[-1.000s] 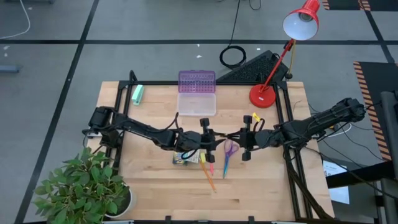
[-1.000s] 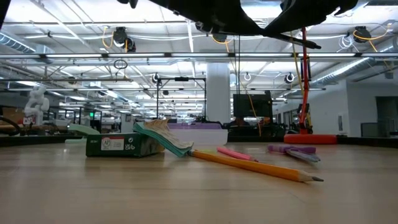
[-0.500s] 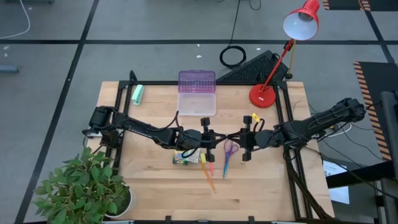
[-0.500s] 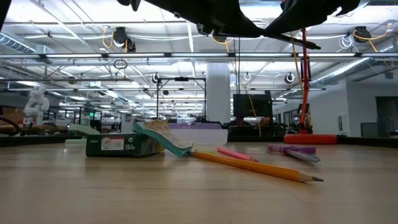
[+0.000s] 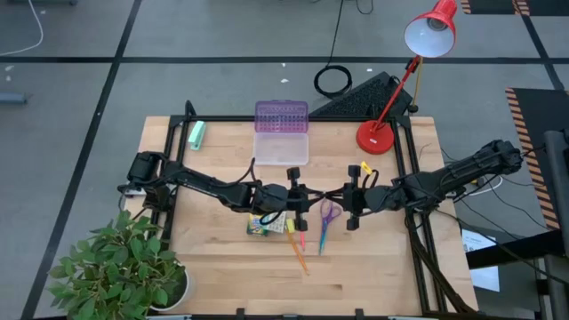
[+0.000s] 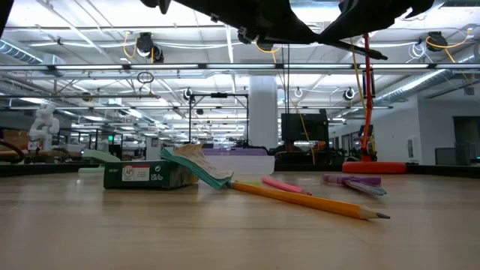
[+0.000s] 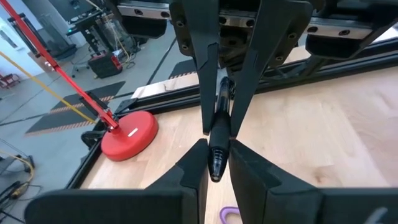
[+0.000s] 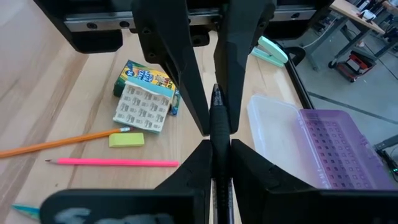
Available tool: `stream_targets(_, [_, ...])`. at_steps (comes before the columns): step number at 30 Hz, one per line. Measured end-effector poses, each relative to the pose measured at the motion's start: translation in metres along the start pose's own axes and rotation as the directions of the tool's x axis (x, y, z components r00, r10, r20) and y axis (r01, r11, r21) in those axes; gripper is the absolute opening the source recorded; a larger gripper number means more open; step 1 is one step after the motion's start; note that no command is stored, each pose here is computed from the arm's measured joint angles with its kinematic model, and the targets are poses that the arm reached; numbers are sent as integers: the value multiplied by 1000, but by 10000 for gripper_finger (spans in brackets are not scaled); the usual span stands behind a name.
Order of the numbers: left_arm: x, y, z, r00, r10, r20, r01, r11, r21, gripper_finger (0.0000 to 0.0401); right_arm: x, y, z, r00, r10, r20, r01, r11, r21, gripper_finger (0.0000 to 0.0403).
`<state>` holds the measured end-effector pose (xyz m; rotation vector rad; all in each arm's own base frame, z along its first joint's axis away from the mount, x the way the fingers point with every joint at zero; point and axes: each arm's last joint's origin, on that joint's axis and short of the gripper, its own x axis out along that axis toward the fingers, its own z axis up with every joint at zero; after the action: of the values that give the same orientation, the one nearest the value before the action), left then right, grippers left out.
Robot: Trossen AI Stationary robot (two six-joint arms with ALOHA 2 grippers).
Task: Pack school essentials
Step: Put the black pen into the purple supply box
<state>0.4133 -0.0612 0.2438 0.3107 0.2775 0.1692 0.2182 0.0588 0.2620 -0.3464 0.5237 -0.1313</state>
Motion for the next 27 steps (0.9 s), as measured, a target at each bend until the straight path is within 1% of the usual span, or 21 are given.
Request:
stream_targets(14, [0,0,0,1000,-6,4,6,1000,-5,66,0,0,0,1000,1,1,-1,1000,0,35])
stream_targets(16, [0,0,1,1000,-7,7,7,1000,-11,79,0,0,0,1000,1,3,-1,1000,1,35])
stream_targets(22, [0,0,1,1000,-14,9,14,1000,-14,139,0,0,0,1000,-3,3,3,1000,2,35])
stream_targets(25, [0,0,1,1000,-13,9,13,1000,-17,147,0,0,0,1000,-3,3,3,1000,2,35])
stream_targets(27, [0,0,1,1000,-13,9,13,1000,-16,139,0,0,0,1000,-2,2,2,1000,2,35])
